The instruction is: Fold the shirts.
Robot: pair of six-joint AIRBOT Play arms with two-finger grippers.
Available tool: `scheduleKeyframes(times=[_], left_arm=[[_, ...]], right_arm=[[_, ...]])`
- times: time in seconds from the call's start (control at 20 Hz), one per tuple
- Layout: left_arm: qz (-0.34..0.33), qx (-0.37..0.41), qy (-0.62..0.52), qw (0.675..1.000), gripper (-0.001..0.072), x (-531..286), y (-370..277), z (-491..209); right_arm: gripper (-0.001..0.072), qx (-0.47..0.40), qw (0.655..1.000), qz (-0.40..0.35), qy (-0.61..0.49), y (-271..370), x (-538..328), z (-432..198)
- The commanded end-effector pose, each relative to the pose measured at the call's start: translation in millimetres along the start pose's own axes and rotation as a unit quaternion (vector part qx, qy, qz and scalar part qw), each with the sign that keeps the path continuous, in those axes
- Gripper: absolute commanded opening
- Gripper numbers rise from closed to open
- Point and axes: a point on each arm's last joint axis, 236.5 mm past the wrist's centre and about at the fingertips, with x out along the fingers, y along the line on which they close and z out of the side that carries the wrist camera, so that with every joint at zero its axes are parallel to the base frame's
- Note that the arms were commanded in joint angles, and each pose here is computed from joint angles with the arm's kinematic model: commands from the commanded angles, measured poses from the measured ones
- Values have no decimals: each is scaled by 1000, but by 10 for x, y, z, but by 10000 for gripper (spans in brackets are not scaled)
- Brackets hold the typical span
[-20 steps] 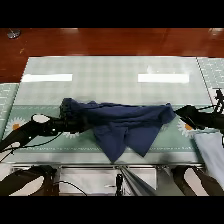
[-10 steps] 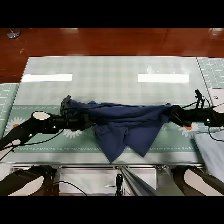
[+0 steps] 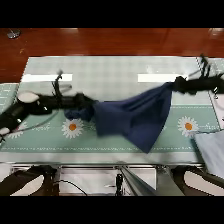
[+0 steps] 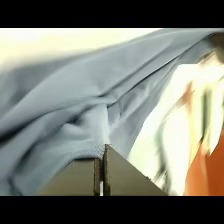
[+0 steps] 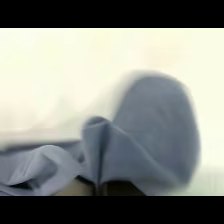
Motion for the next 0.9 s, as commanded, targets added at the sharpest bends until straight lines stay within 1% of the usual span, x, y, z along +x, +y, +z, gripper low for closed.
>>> scheduleKeyframes(times=[0.0,0.05,0.15,0.25,0.35,0.45,0.6,0.7,0.75,0.85], left_arm=[[-56,145,-162,975,18,-942,-1355,1336],[-66,193,-218,954,18,-1347,-1813,1638],[-60,273,-305,911,18,-2137,-2594,1920],[-32,329,-344,879,17,-2684,-3096,1840],[5,378,-367,850,18,-3060,-3439,1600],[40,416,-405,813,17,-3382,-3693,1332],[128,456,-450,758,18,-3757,-3856,895],[185,475,-472,719,18,-3971,-3933,578],[208,481,-478,705,18,-4045,-3943,434],[247,471,-475,701,18,-4120,-3861,197]], right_arm=[[23,-113,976,37,-180,1158,-1289,1215],[23,-150,958,45,-240,1540,-1814,1422],[24,-226,919,63,-316,2195,-2691,1418],[24,-267,890,68,-363,2562,-3278,1138],[24,-308,868,60,-386,2756,-3658,734],[24,-335,850,38,-404,2827,-3955,336],[24,-353,837,-16,-417,2737,-4244,-166],[24,-356,836,-30,-417,2701,-4349,-471],[24,-355,836,-30,-417,2695,-4372,-596],[24,-346,850,-28,-396,2633,-4303,-800]])
